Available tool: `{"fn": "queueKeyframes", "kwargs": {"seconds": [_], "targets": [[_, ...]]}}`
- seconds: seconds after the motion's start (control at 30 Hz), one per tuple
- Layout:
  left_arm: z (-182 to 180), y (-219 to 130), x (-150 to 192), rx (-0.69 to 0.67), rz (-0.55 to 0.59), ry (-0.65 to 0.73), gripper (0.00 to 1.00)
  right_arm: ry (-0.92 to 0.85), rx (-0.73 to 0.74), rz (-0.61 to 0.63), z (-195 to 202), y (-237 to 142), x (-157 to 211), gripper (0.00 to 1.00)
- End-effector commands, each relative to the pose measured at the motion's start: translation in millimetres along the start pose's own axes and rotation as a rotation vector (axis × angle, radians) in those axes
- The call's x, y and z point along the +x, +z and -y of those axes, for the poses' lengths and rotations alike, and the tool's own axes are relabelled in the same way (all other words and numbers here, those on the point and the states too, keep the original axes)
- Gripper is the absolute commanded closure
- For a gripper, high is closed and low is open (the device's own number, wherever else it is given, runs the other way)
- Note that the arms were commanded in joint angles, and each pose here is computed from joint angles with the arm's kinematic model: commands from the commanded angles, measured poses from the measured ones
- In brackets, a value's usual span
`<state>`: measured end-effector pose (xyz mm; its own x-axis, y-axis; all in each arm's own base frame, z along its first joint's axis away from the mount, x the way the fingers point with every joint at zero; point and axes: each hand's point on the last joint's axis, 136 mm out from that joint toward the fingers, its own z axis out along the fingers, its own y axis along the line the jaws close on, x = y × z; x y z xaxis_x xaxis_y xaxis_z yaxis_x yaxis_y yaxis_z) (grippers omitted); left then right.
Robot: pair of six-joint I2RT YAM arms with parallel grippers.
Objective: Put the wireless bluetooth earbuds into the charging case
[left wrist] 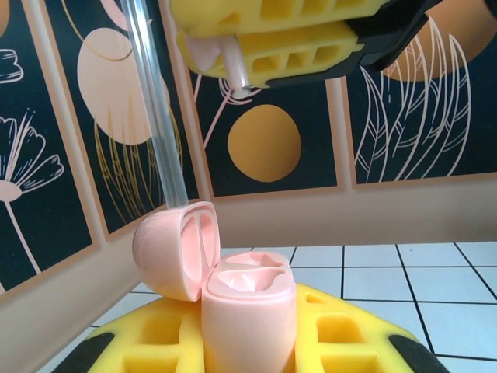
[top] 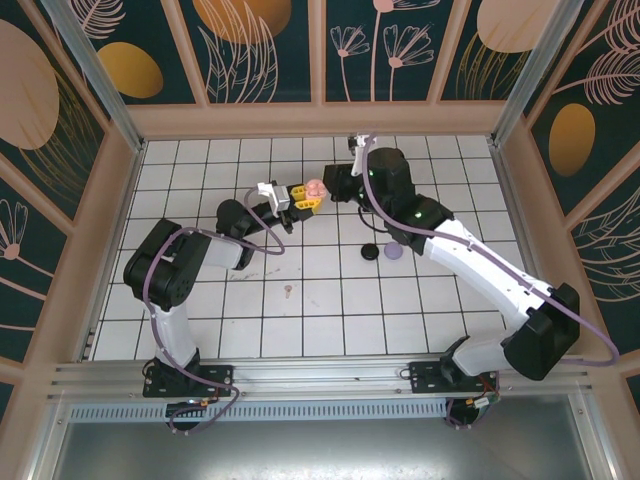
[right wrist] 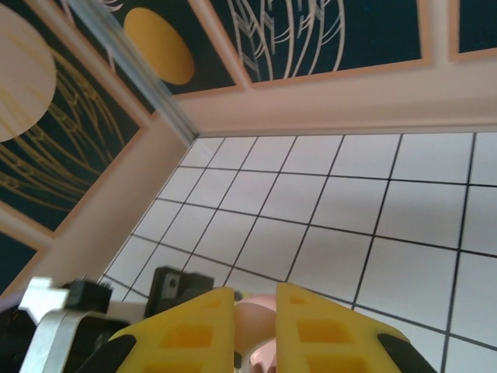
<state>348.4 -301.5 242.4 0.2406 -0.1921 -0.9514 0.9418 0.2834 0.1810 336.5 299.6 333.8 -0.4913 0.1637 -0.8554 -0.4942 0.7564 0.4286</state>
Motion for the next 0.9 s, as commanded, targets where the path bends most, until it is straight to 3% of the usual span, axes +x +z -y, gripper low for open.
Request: {"fn": "queueKeyframes", "kwargs": {"seconds": [0.0,0.87], "targets": [[3,6,-14,0.039,0.03,0.063,1.0,-0.027,-0.064,0.036,-18,-9,-4,0.84],[7,9,-32,0.045,0.056,0.085,1.0,-0.008,-0.05,-0.027,-11,9,27,0.85]]}}
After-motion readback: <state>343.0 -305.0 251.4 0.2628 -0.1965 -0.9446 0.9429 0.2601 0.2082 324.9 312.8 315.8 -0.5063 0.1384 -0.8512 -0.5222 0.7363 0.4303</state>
